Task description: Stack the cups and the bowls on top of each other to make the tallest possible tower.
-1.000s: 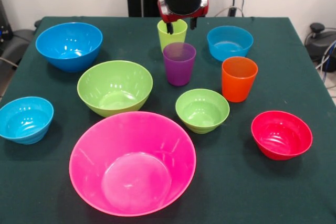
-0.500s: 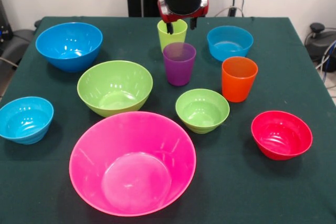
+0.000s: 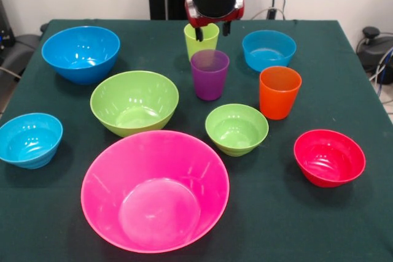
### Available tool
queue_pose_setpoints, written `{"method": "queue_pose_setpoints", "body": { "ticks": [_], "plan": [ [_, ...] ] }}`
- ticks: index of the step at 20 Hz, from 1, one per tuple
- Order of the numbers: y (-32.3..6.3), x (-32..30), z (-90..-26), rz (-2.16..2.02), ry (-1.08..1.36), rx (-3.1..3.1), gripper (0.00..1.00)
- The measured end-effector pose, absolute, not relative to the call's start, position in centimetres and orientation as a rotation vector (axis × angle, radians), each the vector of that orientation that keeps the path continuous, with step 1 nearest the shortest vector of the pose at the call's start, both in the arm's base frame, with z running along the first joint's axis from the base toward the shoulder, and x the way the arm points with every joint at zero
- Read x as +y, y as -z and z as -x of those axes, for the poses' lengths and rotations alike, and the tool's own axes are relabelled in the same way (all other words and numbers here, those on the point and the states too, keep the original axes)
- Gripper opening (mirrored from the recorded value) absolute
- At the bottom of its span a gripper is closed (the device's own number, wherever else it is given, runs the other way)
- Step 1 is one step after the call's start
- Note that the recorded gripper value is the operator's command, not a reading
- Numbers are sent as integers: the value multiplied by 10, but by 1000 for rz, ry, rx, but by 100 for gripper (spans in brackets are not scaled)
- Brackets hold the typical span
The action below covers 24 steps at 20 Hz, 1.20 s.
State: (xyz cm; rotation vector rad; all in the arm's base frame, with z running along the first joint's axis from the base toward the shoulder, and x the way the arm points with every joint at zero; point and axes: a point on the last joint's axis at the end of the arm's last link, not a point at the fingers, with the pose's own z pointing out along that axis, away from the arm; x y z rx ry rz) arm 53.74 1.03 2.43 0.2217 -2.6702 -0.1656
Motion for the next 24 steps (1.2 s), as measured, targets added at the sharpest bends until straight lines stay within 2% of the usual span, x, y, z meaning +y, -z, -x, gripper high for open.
{"method": "queue_pose_setpoints", "body": {
  "ticks": [24],
  "plan": [
    [-48, 13, -522, -238, 147, -2667, 100]
  ]
}}
